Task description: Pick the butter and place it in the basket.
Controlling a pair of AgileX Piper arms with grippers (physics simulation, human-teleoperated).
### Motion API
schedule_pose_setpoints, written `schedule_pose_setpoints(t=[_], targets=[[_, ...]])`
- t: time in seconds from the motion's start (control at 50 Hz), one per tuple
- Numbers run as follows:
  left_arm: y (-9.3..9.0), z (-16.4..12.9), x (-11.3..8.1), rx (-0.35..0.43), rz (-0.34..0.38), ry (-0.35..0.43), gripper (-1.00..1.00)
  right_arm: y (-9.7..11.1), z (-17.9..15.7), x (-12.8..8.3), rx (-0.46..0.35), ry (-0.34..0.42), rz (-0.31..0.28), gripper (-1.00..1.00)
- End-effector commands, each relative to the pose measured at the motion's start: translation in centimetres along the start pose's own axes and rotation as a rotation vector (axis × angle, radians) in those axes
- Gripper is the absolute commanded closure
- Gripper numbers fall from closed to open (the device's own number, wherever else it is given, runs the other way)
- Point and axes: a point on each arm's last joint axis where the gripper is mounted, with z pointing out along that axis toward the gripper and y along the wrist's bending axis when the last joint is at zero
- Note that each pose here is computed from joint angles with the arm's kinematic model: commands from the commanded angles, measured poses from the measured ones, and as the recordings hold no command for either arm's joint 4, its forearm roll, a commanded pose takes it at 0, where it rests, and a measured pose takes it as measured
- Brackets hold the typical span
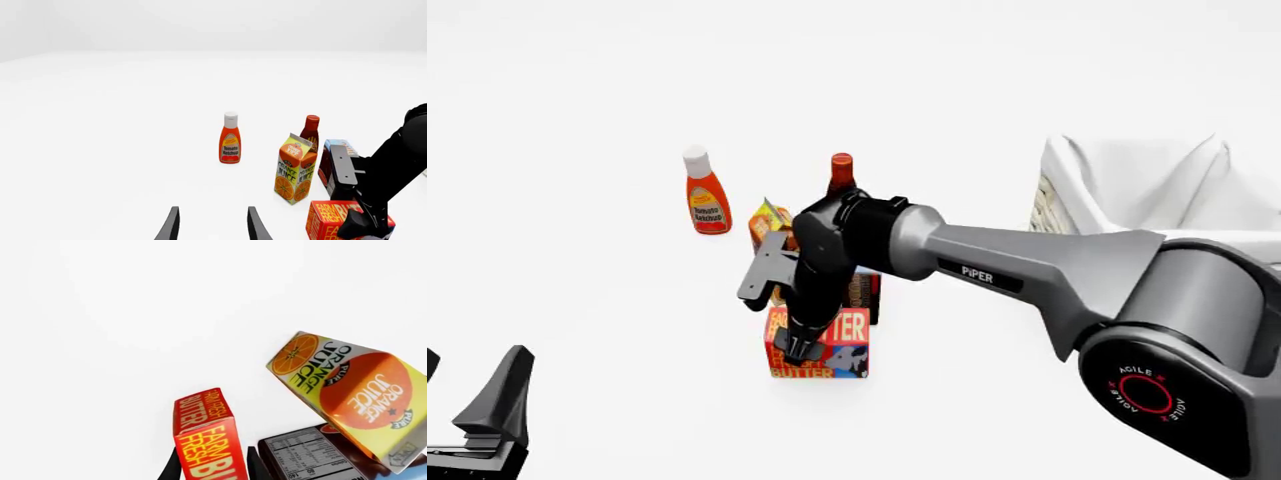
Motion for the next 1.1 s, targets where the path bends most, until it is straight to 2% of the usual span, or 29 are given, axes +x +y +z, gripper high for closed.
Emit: schedule_pose_setpoints(t=[0.02,0.32,1.1], targets=[[0.0,0.0,0.0,0.0,0.0,0.0,-1.0,0.5,3.1,0.7,-0.033,0.062,0.027,1.0],[0.0,0.0,0.0,0.0,0.0,0.0,-1.0,2.2,0.4,-0.2,-0.021,0.013,-0.008,1.0],[0.0,0.0,0.0,0.0,0.0,0.0,-1.0,2.9,-4.0,0.4,0.003,-0.04,-0.05,1.0]])
